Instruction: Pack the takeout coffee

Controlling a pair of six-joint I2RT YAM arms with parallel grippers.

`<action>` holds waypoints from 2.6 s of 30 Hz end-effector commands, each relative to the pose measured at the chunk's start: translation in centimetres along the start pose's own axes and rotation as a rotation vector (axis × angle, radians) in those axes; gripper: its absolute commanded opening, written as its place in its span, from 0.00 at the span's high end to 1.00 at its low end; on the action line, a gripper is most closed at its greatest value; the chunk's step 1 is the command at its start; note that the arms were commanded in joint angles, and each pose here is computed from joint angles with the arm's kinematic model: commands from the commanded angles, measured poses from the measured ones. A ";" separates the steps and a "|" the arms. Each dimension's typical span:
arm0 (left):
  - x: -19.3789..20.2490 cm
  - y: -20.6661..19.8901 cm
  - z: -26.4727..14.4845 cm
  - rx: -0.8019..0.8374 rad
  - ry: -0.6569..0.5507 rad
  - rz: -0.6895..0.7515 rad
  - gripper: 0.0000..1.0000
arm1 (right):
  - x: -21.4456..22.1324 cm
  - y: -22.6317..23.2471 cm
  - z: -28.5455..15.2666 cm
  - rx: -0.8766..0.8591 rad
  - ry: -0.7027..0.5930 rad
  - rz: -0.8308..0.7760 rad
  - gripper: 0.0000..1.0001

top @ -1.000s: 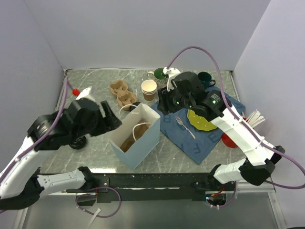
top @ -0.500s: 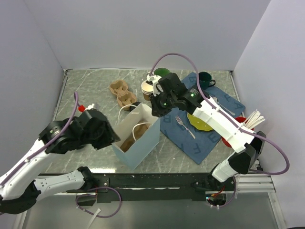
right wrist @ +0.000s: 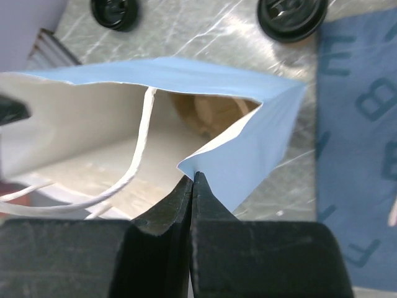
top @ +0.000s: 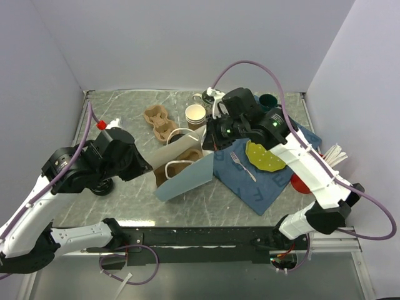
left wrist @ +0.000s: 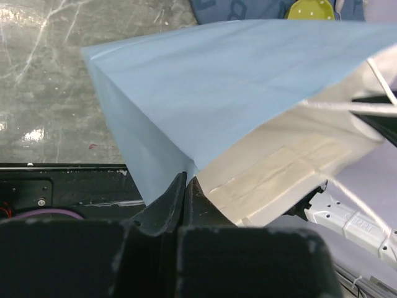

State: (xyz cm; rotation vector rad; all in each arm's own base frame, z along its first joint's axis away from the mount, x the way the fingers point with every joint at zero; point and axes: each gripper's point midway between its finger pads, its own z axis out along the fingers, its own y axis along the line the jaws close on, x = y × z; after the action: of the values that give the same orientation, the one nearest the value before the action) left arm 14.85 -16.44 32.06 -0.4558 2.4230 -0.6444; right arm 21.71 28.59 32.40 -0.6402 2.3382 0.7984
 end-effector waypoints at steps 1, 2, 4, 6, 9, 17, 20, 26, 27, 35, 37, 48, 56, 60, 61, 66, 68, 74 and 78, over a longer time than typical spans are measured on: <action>-0.5 0.1 -0.3 0.006 -0.013 0.015 0.99 | 1.0 1.7 -1.9 -0.061 0.000 0.094 1.00; -0.5 0.3 -0.2 0.001 -0.015 0.013 0.99 | 1.1 1.7 -1.8 -0.055 0.001 0.115 1.00; -0.9 0.6 -0.3 -0.006 -0.037 0.012 0.99 | 1.3 1.8 -2.1 -0.053 -0.013 0.122 1.00; -1.7 1.1 0.0 -0.035 -0.075 0.013 0.90 | 2.0 1.5 -1.4 -0.041 -0.002 0.145 0.89; -1.9 1.6 1.1 -0.081 -0.081 0.076 0.38 | 3.2 0.7 -0.8 -0.017 0.006 0.158 0.58; 0.0 2.9 2.5 -0.119 -0.005 0.112 0.30 | 3.0 -1.5 -1.2 0.105 0.001 0.116 0.47; 0.4 3.2 2.6 -0.126 0.007 0.113 0.33 | 2.9 -1.7 -0.9 0.115 0.007 0.094 0.49; 0.2 3.7 3.3 -0.161 0.001 0.146 0.34 | 2.9 -1.9 0.2 0.117 0.027 0.081 0.51; 0.1 3.7 3.4 -0.165 -0.003 0.154 0.34 | 2.8 -1.9 0.3 0.113 0.022 0.081 0.51; -2.0 4.1 2.6 -0.180 -0.098 0.162 0.34 | 2.7 -1.9 2.1 0.112 0.043 0.102 0.57; -2.5 4.3 2.4 -0.187 -0.116 0.172 0.32 | 2.6 -2.1 2.2 0.121 0.036 0.096 0.68; -5.2 4.2 1.2 -0.204 -0.194 0.291 0.32 | 3.5 -2.5 1.9 0.128 0.013 0.104 1.00; -3.7 6.6 3.2 -0.289 -0.138 0.286 0.43 | 3.8 -2.1 2.0 0.105 0.000 0.127 1.00; -4.1 7.8 3.7 -0.344 -0.156 0.275 0.54 | 3.6 -1.5 1.7 0.076 -0.018 0.126 1.00; -4.2 8.1 3.8 -0.357 -0.158 0.276 0.59 | 3.3 -1.2 1.6 0.065 -0.028 0.126 1.00; -5.1 9.1 3.9 -0.408 -0.187 0.271 0.88 | 1.6 -0.2 0.2 0.044 -0.079 0.129 0.74; -5.5 9.9 3.6 -0.426 -0.199 0.242 0.96 | 0.1 0.3 -1.0 0.035 -0.126 0.121 0.66; -7.3 13.0 1.9 -0.505 -0.280 0.169 0.99 | -4.2 -0.4 -3.8 0.118 -0.264 0.075 0.54; -8.4 13.7 0.7 -0.531 -0.327 0.183 0.99 | -7.3 -1.9 -2.2 0.188 -0.300 0.057 0.47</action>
State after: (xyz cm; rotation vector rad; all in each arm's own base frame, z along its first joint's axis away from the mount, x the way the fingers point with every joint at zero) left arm 19.77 -3.77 26.78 -0.5106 2.3122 0.0665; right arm 23.42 27.81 37.09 -0.3991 2.1810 0.7685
